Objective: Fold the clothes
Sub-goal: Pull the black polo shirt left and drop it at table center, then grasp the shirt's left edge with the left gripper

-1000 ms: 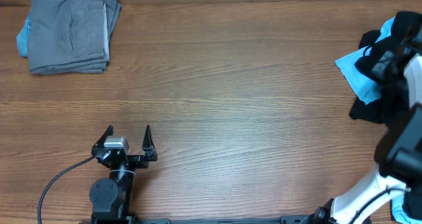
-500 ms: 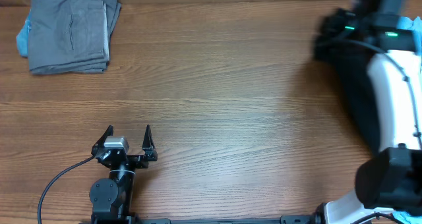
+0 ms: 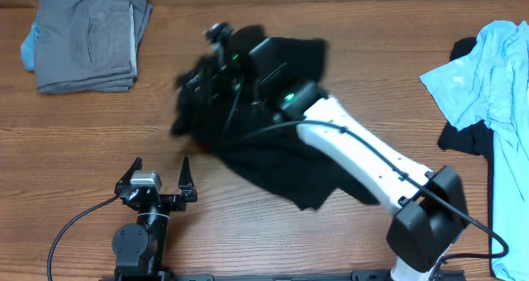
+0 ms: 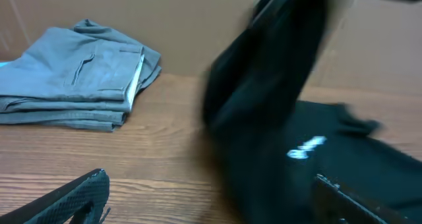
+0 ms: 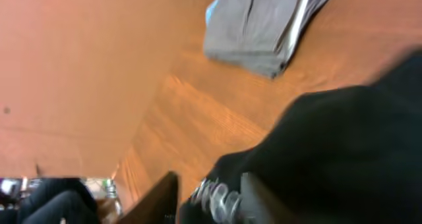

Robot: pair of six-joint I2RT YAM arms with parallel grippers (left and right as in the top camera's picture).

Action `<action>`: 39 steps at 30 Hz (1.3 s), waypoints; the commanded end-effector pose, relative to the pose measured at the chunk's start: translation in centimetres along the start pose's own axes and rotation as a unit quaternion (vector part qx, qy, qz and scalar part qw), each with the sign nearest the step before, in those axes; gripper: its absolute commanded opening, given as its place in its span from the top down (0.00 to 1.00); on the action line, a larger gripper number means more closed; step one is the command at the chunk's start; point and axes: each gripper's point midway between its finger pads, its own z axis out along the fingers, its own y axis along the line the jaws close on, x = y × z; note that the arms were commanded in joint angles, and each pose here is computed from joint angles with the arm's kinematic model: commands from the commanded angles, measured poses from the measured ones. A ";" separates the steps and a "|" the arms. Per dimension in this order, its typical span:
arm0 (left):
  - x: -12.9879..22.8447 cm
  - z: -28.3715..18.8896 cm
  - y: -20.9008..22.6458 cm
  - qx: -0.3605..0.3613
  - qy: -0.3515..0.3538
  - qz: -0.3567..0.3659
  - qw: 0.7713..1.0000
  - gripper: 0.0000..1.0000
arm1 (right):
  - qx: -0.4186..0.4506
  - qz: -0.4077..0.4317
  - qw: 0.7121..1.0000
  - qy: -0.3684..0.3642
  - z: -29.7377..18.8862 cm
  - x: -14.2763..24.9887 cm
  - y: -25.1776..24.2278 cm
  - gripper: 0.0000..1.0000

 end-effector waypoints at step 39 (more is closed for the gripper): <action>0.0 0.0 0.2 -0.004 -0.003 0.010 1.000 0.00 | 0.353 0.239 0.888 0.174 -18.6 13.9 -14.8 0.00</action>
